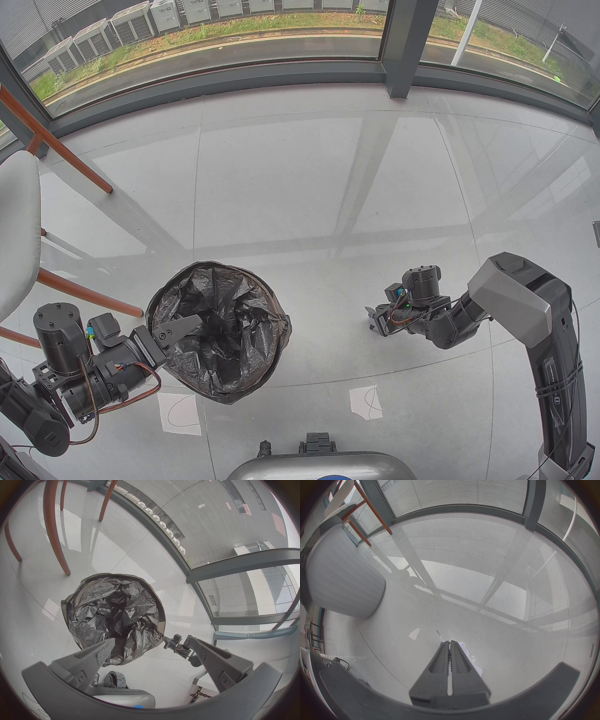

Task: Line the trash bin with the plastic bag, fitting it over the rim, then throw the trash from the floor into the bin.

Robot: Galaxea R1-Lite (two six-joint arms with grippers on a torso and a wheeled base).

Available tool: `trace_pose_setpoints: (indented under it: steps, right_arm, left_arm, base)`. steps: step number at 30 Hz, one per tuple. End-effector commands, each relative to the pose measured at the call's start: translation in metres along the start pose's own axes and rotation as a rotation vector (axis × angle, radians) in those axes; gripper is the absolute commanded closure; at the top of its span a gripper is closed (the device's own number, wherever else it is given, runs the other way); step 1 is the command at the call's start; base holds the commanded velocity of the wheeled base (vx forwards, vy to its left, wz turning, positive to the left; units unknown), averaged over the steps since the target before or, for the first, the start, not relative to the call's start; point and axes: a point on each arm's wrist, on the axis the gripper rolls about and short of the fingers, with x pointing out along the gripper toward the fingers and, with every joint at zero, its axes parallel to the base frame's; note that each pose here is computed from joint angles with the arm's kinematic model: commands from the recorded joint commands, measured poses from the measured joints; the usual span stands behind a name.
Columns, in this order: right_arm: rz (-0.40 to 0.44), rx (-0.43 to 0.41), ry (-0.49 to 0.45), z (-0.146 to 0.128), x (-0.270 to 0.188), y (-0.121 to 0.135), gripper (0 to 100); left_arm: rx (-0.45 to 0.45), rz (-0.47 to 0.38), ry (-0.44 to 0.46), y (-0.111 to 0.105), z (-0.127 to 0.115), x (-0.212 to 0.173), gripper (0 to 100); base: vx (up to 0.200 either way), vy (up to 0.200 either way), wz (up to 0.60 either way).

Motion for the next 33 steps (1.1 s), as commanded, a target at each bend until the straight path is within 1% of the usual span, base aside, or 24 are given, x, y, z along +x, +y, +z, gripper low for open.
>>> trace_pose_setpoints:
  steps: [1, 2, 3, 16, 21, 25, 30, 31, 33]
  right_arm:
    - [-0.001, -0.002, -0.004, 0.002, -0.001, 0.000, 100]
    - [-0.003, -0.003, -0.006, 0.002, 0.000, 0.000, 100]
    - [-0.004, -0.006, -0.011, 0.003, 0.000, 0.000, 0]
    - [0.006, -0.022, -0.031, 0.007, 0.008, 0.004, 0]
    - [0.007, -0.022, -0.026, 0.003, 0.017, 0.005, 0]
    - [0.015, -0.022, -0.004, -0.005, 0.022, 0.008, 0]
    - [0.013, -0.023, -0.006, -0.006, 0.028, 0.007, 0]
    - [0.013, -0.023, -0.006, -0.006, 0.029, 0.007, 100]
    - [0.012, -0.022, -0.004, -0.007, 0.029, 0.007, 100]
  left_arm:
    - [-0.002, 0.001, 0.000, 0.000, 0.000, 0.000, 0]
    - [-0.002, 0.002, 0.001, 0.000, 0.000, 0.000, 0]
    - [-0.002, 0.002, 0.001, 0.000, 0.000, 0.000, 0]
    - [-0.003, 0.000, 0.001, 0.000, 0.000, 0.000, 0]
    - [-0.005, 0.000, 0.001, 0.000, 0.000, 0.001, 0]
    - [-0.007, 0.011, -0.001, 0.002, 0.001, 0.003, 0]
    - [-0.007, 0.014, -0.004, 0.003, 0.002, 0.002, 0]
    - [-0.007, 0.016, -0.003, 0.003, 0.001, 0.002, 0]
    - [-0.009, 0.016, -0.003, 0.003, 0.001, 0.002, 0]
  base:
    - [0.000, 0.000, 0.00]
    - [0.000, 0.000, 0.00]
    - [0.000, 0.000, 0.00]
    - [0.000, 0.000, 0.00]
    - [0.000, 0.000, 0.00]
    - [0.000, 0.000, 0.00]
    - [0.000, 0.000, 0.00]
    - [0.000, 0.000, 0.00]
    - [0.000, 0.000, 0.00]
